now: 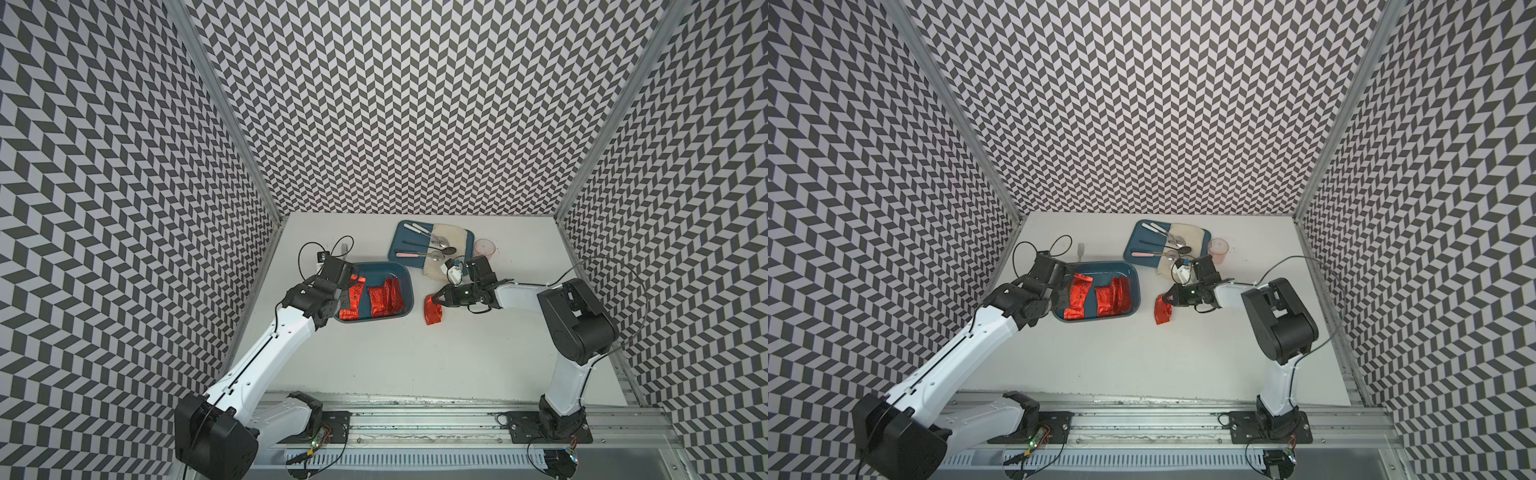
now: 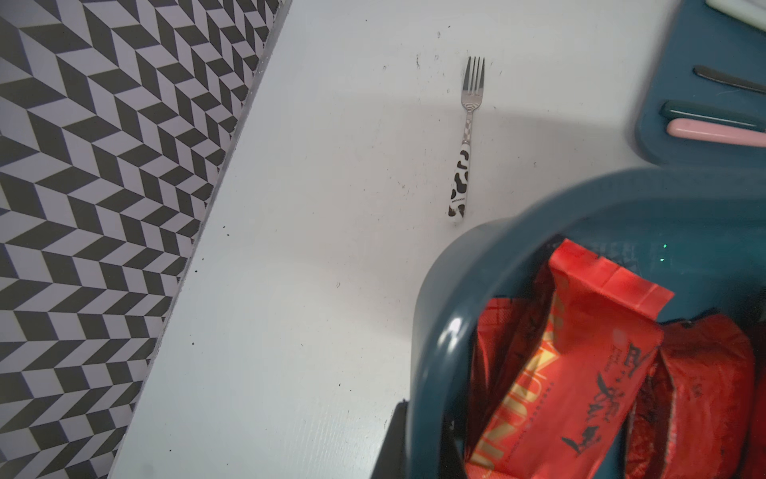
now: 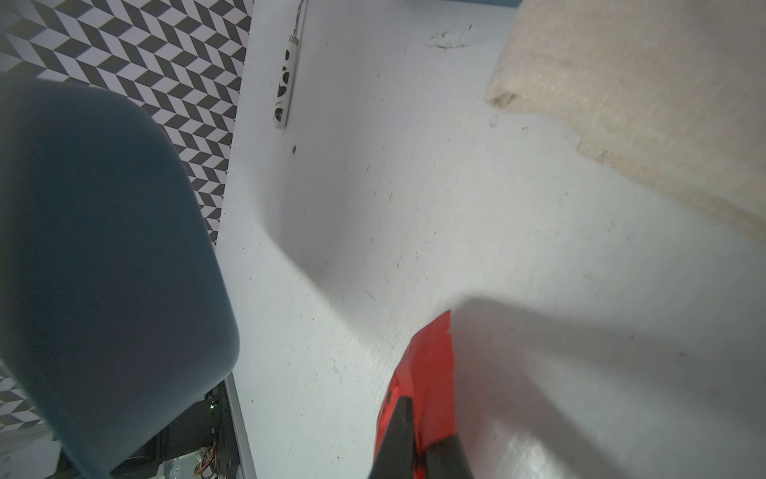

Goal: Take the tea bags out of the storage box
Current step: Place the tea bag at the center of the board.

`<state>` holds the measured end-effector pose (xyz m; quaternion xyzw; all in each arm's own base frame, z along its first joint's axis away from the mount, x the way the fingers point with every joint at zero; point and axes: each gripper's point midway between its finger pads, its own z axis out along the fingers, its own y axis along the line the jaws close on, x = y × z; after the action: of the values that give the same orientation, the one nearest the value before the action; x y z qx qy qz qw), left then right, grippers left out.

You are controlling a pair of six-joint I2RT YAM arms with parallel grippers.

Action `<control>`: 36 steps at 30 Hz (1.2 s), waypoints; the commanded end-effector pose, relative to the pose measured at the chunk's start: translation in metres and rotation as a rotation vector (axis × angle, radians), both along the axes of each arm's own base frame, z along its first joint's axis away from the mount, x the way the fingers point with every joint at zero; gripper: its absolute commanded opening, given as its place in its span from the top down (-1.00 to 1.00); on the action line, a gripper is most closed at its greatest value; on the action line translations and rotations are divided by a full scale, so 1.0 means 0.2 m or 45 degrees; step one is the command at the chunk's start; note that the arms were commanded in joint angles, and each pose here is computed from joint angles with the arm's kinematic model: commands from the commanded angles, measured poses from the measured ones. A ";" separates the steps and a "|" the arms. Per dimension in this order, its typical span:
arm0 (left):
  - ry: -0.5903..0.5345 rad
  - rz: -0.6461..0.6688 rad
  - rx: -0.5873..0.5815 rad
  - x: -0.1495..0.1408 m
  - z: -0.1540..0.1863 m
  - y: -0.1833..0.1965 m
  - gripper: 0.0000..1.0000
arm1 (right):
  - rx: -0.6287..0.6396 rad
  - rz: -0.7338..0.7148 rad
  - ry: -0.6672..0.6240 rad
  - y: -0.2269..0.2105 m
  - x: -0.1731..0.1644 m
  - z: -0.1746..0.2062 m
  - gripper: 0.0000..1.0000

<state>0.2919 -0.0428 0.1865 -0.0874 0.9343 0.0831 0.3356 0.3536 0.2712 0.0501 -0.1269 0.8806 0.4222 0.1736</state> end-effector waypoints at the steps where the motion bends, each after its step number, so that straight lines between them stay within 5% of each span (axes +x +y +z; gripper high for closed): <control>1: -0.073 0.011 -0.014 0.03 0.05 0.01 1.00 | 0.054 0.030 -0.102 0.05 0.07 0.04 0.76; 21: -0.077 -0.016 -0.028 0.03 0.06 -0.02 1.00 | -0.075 -0.068 -0.180 -0.05 0.11 0.07 0.23; 30: -0.087 -0.022 -0.037 0.03 0.07 -0.02 1.00 | -0.078 -0.115 -0.118 -0.04 -0.06 0.06 -0.42; 36: -0.086 -0.027 -0.035 0.03 0.06 -0.02 1.00 | -0.166 -0.177 -0.104 -0.02 -0.11 0.03 -0.57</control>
<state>0.2923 -0.0435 0.1883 -0.0809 0.9334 0.0815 0.3400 0.3273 0.2643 0.0463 -0.1065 0.9020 0.3647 0.2052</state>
